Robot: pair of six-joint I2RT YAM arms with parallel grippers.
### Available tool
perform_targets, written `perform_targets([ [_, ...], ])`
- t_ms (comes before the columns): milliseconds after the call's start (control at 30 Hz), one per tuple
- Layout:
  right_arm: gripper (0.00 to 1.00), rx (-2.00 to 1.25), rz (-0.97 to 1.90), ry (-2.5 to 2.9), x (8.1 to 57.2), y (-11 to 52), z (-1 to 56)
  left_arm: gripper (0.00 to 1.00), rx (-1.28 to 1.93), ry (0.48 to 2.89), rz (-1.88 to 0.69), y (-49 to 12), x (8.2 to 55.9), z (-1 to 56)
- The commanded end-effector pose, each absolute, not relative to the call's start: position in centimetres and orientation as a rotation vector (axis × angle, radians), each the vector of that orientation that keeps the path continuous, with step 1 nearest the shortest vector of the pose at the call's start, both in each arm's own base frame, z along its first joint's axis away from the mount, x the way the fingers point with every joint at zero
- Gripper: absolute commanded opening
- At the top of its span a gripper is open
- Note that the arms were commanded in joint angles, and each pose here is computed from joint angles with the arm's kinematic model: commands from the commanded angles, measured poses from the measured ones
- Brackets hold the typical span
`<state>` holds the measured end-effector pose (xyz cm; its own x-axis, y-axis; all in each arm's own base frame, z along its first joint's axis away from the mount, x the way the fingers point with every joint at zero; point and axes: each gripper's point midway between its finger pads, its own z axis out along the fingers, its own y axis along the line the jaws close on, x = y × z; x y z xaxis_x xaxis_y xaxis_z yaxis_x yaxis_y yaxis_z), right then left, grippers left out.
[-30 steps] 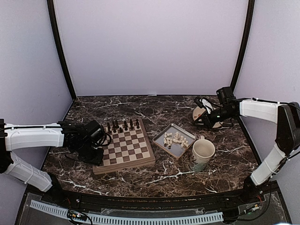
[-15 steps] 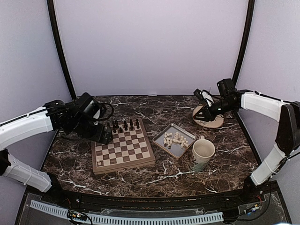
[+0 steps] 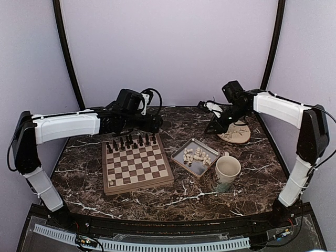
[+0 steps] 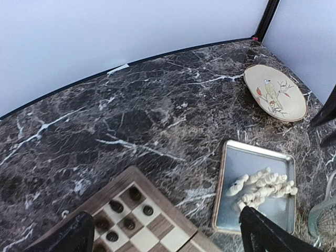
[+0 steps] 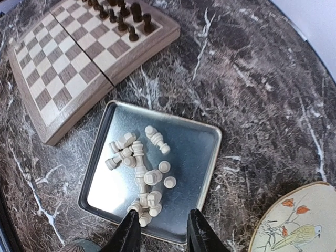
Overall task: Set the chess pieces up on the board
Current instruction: Pick up the king from the storage box.
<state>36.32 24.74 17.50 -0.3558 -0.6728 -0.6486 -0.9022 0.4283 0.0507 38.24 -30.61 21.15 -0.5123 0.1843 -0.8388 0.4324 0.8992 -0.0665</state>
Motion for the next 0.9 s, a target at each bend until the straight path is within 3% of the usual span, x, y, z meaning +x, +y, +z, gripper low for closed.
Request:
perform_targets([
  [0, 0.31, -1.432, 0.47, 2.25, 35.5, 25.1, 14.2, 0.98, 0.458, 2.059, -0.527, -35.6, 42.0, 21.8],
  [67, 0.3, -1.474, 0.452, 2.293, 35.2, 25.5, 12.7, 0.88, 0.516, 2.135, -0.633, -37.3, 41.7, 19.8],
  [167, 0.3, -1.529, 0.428, 2.334, 34.6, 26.1, 10.9, 0.63, 0.564, 2.166, -0.836, -39.2, 40.0, 17.9],
  [233, 0.3, -1.548, 0.42, 2.345, 34.4, 26.5, 10.2, 0.55, 0.555, 2.185, -0.898, -39.5, 39.3, 17.0],
  [600, 0.29, -1.565, 0.443, 2.376, 34.4, 28.4, 8.3, 0.5, 0.521, 2.22, -1.05, -39.6, 36.9, 15.3],
  [867, 0.22, -1.547, 0.458, 2.415, 34.6, 28.7, 7.6, 0.47, 0.53, 2.226, -1.069, -39.8, 36.2, 15.5],
])
